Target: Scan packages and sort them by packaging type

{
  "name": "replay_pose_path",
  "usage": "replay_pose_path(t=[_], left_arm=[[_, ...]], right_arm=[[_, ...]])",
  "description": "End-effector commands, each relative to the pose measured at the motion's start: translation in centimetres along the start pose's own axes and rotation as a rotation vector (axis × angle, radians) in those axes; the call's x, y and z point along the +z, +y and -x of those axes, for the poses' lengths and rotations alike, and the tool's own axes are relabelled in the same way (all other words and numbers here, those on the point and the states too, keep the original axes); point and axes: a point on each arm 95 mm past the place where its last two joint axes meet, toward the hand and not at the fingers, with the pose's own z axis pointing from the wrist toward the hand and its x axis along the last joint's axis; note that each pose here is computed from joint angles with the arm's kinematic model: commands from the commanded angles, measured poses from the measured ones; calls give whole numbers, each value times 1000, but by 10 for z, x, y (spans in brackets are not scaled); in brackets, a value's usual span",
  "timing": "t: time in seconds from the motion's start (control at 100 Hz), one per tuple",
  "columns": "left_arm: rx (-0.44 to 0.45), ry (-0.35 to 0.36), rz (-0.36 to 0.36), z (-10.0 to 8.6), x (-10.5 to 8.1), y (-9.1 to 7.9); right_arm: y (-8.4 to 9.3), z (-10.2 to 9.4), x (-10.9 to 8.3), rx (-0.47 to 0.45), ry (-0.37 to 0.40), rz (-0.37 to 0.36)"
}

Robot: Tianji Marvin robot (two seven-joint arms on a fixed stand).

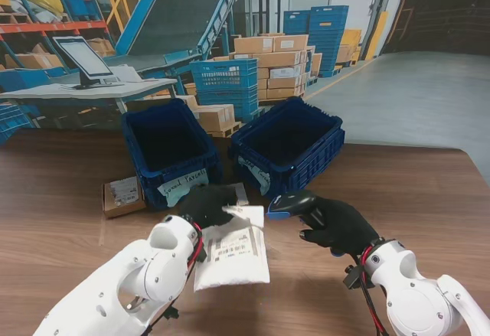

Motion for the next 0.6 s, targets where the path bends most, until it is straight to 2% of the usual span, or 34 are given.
replay_pose_path(t=[0.0,0.16,0.27,0.38,0.59], left_arm=[[-3,7,-39,-8,5,-23],[-7,-43,-107,-12,13,-56],[-7,-73,-144,-13,20,-72],[-7,-95,-176,-13,27,-80],[-32,-128,-234,-12,48,-83]], right_arm=[[-3,-4,-1,10,2,-5],[-5,-3,-1,19,-1,-5],[-6,-2,-1,25,-1,-4],[-7,-2,-1,31,-2,0],[-9,-1,-1,40,-7,12]])
